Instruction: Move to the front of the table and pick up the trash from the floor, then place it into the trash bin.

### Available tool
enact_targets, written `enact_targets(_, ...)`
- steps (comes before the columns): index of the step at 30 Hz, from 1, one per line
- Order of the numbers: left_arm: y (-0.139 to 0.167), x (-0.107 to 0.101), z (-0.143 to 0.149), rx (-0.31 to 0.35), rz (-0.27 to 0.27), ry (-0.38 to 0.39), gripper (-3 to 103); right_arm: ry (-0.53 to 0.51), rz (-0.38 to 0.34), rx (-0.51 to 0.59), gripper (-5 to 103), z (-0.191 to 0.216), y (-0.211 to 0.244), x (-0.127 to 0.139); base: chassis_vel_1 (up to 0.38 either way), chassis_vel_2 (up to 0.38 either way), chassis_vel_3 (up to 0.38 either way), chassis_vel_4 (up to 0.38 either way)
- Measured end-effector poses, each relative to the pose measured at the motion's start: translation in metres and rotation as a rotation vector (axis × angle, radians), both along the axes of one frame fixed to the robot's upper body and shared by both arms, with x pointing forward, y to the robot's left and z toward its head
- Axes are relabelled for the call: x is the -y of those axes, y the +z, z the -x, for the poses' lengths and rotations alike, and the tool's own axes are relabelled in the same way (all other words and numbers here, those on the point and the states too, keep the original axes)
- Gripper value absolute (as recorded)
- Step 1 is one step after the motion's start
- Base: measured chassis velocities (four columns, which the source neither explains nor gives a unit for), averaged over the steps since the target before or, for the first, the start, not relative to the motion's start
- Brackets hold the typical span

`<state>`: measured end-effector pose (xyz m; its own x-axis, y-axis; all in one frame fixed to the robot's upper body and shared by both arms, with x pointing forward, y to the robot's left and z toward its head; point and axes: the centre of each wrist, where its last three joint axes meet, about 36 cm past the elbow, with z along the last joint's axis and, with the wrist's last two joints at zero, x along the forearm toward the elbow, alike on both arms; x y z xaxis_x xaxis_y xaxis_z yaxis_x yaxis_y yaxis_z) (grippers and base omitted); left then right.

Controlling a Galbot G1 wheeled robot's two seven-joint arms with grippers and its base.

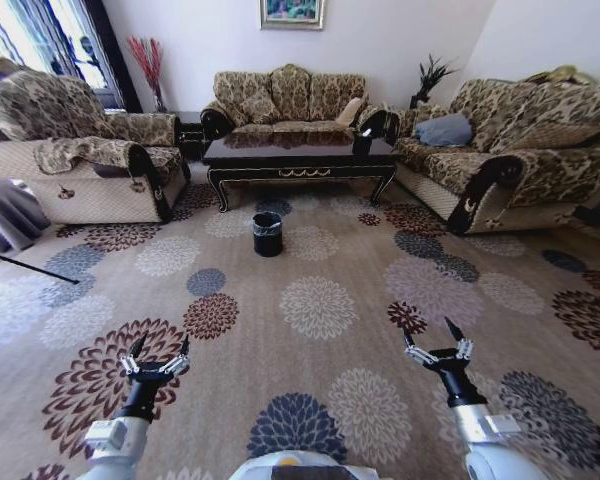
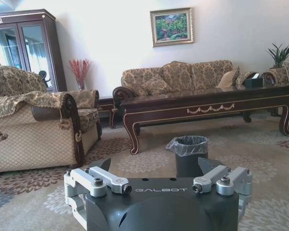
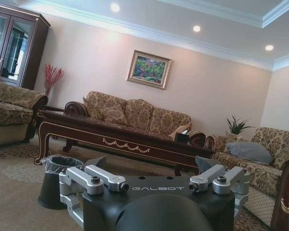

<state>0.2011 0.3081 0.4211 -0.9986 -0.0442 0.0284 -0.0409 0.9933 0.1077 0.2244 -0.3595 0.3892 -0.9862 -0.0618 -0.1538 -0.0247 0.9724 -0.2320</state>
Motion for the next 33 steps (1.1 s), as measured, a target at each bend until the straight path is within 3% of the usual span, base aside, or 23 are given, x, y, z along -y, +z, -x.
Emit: enact_targets(33, 0.0000, 0.0000, 0.0000, 0.000, 0.000, 0.000, 100, 0.000, 0.000, 0.000, 100, 0.0000, 0.0000, 0.0000, 0.013, 0.017, -0.011, -0.013)
